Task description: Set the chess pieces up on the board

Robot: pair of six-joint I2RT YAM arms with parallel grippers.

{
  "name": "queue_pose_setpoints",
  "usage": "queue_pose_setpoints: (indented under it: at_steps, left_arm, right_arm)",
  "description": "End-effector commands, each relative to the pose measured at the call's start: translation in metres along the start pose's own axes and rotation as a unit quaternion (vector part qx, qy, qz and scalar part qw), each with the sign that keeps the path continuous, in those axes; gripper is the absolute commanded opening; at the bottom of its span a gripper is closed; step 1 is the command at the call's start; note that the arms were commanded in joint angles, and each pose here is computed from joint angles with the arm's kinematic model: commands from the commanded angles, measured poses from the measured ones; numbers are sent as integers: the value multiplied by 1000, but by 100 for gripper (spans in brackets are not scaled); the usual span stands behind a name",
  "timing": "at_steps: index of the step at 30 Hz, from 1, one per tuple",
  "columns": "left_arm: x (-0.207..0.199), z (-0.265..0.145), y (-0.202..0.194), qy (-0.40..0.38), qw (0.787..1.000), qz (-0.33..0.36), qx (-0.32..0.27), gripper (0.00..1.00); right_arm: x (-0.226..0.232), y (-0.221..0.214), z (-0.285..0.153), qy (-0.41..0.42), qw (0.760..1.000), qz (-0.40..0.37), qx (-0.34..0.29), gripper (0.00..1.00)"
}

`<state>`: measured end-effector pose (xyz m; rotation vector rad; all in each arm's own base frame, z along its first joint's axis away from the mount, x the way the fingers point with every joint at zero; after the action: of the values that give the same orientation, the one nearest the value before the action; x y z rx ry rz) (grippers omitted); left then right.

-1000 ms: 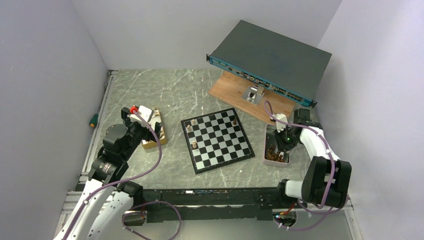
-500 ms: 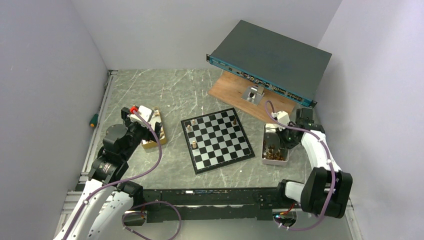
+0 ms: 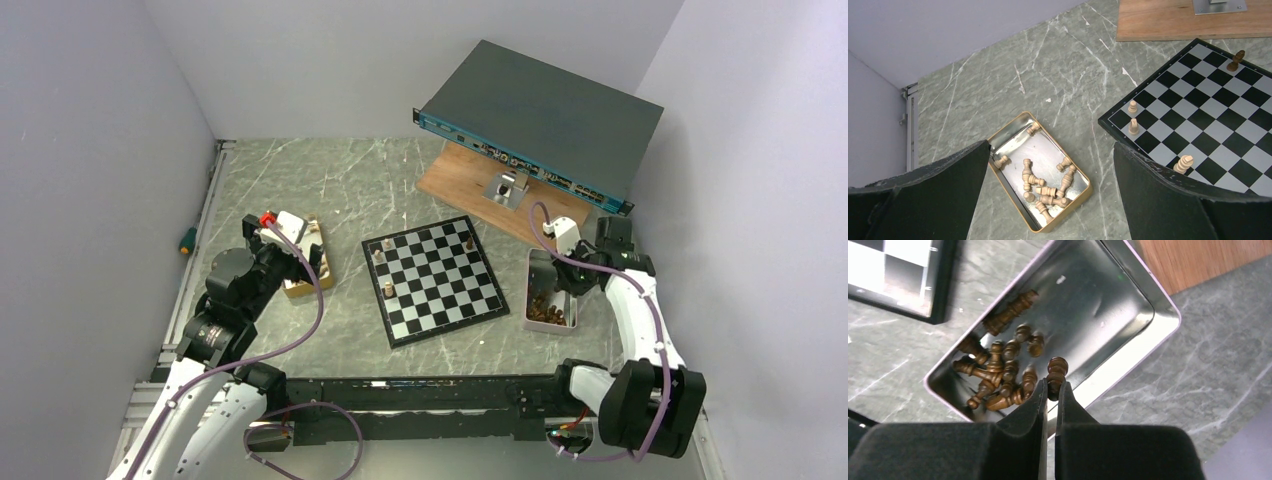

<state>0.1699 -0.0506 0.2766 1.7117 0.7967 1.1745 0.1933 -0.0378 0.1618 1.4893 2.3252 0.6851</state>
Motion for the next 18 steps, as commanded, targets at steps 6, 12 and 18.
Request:
queue_pose_setpoints:
  at_steps: [6, 12, 18]
  left_arm:
    - [3, -1, 10, 4, 1000, -6, -19, 99]
    - [4, 1, 9, 7, 1000, -5, -13, 99]
    - [4, 3, 6, 12, 1000, -3, -5, 99]
  right_arm:
    - [35, 34, -49, 147, 978, -110, -100, 0]
    - [64, 67, -42, 198, 960, -170, -103, 0]
    - [95, 99, -15, 206, 949, -226, -75, 0]
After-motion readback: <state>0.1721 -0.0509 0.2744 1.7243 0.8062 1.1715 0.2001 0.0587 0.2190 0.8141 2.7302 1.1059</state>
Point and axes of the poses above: each gripper's point midway between its finger pads, its own z axis out along the fingers, its own x axis along the line the jaws close on, y = z × x, the point moved 9 cm from there along -z, back along the fingers, and after that the axes turned 10 degrees about z, right-handed, at the moved point
